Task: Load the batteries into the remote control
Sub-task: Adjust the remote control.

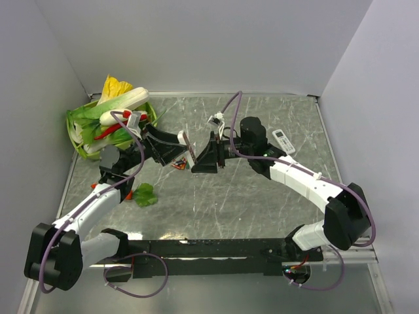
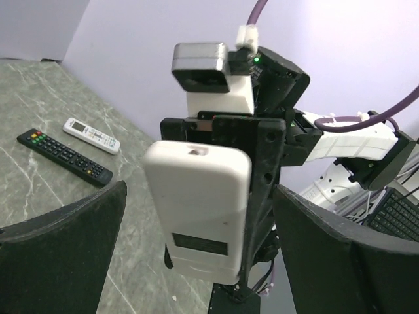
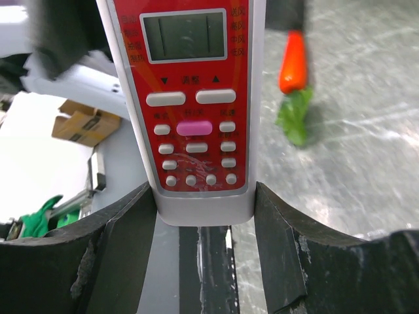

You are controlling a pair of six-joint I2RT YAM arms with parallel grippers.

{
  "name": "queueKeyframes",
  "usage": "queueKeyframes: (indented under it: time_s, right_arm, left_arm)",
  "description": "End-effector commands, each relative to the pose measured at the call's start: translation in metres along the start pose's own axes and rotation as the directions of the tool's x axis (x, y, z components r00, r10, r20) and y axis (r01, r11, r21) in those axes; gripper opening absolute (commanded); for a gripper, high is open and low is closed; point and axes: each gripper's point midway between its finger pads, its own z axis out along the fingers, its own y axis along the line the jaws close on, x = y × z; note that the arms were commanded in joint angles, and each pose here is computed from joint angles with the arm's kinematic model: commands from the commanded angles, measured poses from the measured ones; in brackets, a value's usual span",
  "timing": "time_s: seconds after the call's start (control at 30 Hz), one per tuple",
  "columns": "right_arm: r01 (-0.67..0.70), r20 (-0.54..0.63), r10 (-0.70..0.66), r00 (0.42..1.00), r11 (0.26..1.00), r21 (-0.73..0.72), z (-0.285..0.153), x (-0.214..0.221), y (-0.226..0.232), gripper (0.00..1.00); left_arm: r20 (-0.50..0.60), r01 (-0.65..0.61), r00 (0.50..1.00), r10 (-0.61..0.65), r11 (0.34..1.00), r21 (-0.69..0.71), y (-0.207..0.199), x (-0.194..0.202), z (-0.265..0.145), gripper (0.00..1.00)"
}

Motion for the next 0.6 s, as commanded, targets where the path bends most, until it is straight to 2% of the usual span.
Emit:
queueKeyframes:
  time_s: [0.0, 0.33, 0.43, 0.5, 0.57]
  right_arm:
    - [0.138, 0.051, -0.132, 0.990, 0.982, -0.127, 0.003, -0.031, 0.033, 0.18]
    - [0.128, 0.032, -0.124, 0.992, 0.977, -0.171, 0.007, -0.030, 0.035, 0.19]
    - [0.122, 0.030, -0.118, 0.993, 0.977, -0.176, 0.008, -0.031, 0.033, 0.19]
    - [0.121, 0.033, -0.117, 0.993, 0.977, -0.177, 0.010, -0.031, 0.031, 0.19]
    - [0.111, 0.029, -0.107, 0.994, 0.978, -0.177, 0.011, -0.029, 0.029, 0.20]
  left_arm:
    - [0.011, -0.027, 1.000, 0.027, 0.997, 0.075, -0.018, -0.011, 0.006, 0.97]
    - [0.012, -0.005, 1.000, 0.004, 0.987, 0.158, -0.035, -0.017, 0.008, 0.99]
    - [0.005, 0.007, 1.000, -0.008, 0.985, 0.170, -0.039, -0.017, 0.008, 0.81]
    - [0.003, 0.014, 1.000, -0.014, 0.985, 0.172, -0.040, -0.017, 0.007, 0.73]
    - [0.004, 0.018, 1.000, -0.019, 0.986, 0.167, -0.040, -0.017, 0.007, 0.58]
